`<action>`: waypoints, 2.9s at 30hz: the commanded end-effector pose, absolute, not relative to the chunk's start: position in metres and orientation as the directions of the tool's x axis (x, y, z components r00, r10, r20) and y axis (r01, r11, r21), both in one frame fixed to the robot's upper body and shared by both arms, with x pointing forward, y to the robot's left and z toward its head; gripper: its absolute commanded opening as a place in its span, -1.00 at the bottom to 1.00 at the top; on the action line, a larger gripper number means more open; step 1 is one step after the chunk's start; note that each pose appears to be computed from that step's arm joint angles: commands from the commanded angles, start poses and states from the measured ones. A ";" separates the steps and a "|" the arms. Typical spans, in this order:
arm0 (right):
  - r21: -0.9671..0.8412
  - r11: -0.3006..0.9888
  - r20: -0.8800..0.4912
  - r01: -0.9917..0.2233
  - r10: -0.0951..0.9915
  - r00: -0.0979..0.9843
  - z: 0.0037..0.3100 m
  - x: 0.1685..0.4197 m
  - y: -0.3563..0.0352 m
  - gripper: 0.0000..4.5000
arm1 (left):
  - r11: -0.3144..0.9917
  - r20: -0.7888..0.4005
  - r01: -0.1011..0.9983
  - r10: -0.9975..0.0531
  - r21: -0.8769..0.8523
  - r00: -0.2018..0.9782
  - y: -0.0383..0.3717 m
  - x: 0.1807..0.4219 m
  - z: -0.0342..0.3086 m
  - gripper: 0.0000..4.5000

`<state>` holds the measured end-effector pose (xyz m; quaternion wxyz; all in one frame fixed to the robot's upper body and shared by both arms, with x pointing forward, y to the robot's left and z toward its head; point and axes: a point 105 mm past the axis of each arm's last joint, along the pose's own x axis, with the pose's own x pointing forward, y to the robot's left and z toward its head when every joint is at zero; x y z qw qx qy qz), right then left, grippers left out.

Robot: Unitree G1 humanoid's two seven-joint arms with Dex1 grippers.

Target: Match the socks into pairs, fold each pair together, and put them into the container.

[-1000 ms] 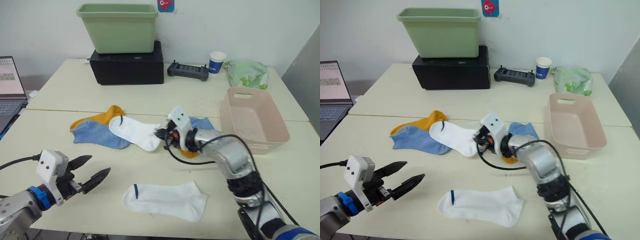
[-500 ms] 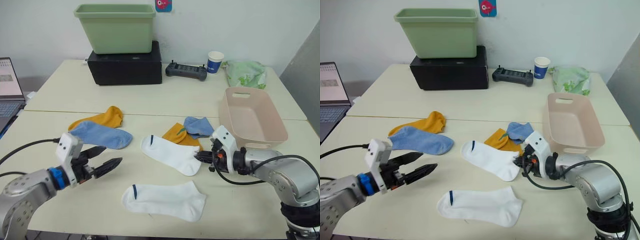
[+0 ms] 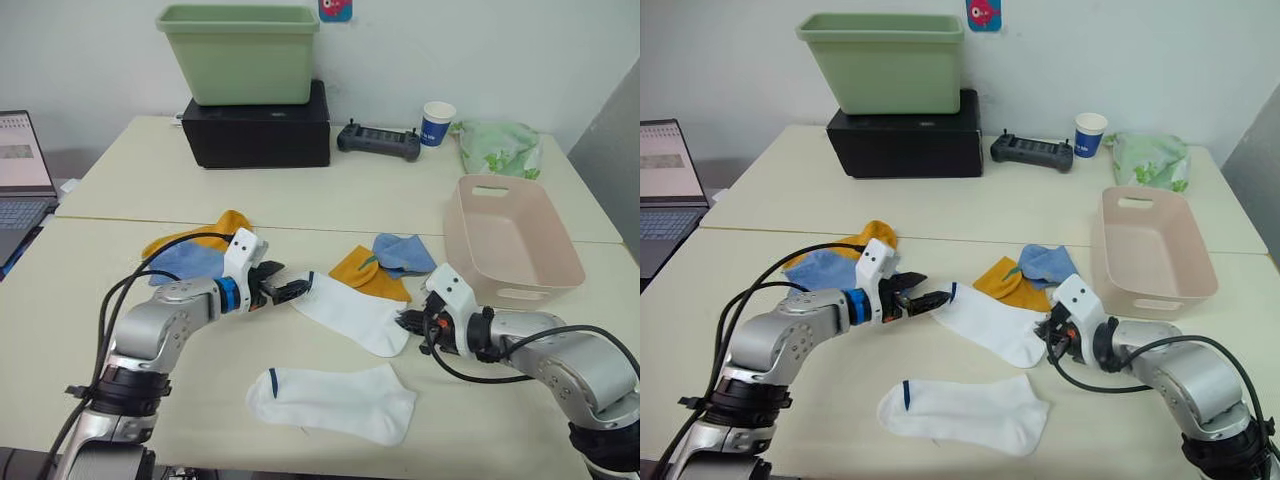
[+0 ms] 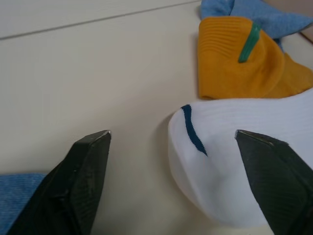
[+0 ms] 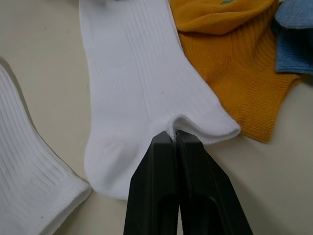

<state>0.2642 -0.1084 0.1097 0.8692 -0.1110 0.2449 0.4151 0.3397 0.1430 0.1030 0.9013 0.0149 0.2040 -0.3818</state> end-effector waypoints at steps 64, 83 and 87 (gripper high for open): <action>-0.079 0.433 -0.493 -0.898 0.766 0.413 0.076 0.193 -0.119 -0.53 | 0.762 -0.396 0.563 -0.647 -0.320 0.652 0.169 0.159 0.070 -0.58; -0.027 0.520 -0.428 -0.854 0.766 0.480 0.086 0.190 -0.124 1.00 | 0.657 -0.363 0.751 -0.717 -0.068 0.595 0.179 0.173 0.119 0.69; -0.024 0.534 -0.445 -0.845 0.751 0.487 0.076 0.188 -0.120 1.00 | 0.512 -0.359 0.856 -0.814 -0.071 0.457 0.148 0.170 0.109 0.69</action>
